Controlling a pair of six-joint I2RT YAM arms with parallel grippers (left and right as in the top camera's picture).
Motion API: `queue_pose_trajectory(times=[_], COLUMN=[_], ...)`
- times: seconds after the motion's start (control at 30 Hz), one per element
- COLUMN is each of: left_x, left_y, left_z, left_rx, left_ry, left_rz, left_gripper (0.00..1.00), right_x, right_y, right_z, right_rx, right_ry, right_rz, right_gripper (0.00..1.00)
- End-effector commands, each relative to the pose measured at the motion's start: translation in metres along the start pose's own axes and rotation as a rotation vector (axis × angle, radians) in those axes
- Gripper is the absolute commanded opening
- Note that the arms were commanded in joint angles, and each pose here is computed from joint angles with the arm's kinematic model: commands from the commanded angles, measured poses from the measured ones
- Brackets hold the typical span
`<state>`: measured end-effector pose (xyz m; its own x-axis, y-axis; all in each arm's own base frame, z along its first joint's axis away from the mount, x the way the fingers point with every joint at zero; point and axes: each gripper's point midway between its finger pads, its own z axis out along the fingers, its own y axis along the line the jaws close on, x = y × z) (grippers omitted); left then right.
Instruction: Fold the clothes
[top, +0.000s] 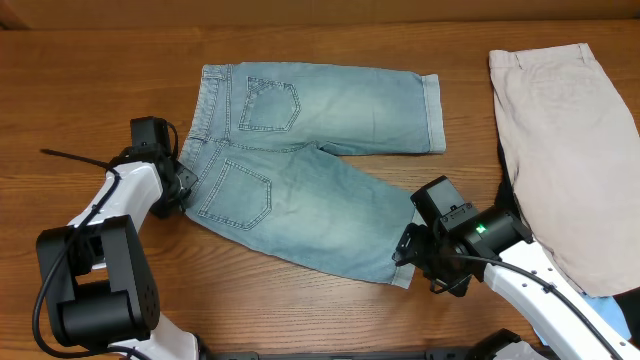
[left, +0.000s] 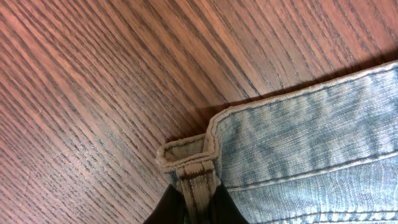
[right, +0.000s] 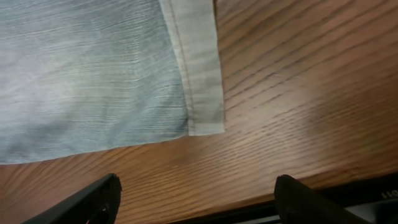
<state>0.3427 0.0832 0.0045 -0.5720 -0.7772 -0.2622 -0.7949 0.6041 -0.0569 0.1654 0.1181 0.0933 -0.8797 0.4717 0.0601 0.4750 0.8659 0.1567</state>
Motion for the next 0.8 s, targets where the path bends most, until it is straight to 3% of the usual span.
queue_pose_trajectory(times=[0.0,0.37,0.77], left_x=[0.025,0.029,0.03], left_y=[0.02,0.016,0.016], left_z=[0.026,0.026,0.026], left_rx=[-0.078,-0.054,-0.054], left_ry=[0.087,0.111,0.116], left_rz=[0.004,0.002,0.002], left_gripper=[0.04,0.04,0.04], right_x=[0.01,0.022,0.021], right_y=[0.0,-0.006,-0.008], right_z=[0.011,0.057,0.084], right_rx=[-0.018,-0.081,-0.068], right_ry=[0.049,0.107,0.125], right_rz=[0.004,-0.005,-0.012], right_gripper=[0.82,0.79,0.65])
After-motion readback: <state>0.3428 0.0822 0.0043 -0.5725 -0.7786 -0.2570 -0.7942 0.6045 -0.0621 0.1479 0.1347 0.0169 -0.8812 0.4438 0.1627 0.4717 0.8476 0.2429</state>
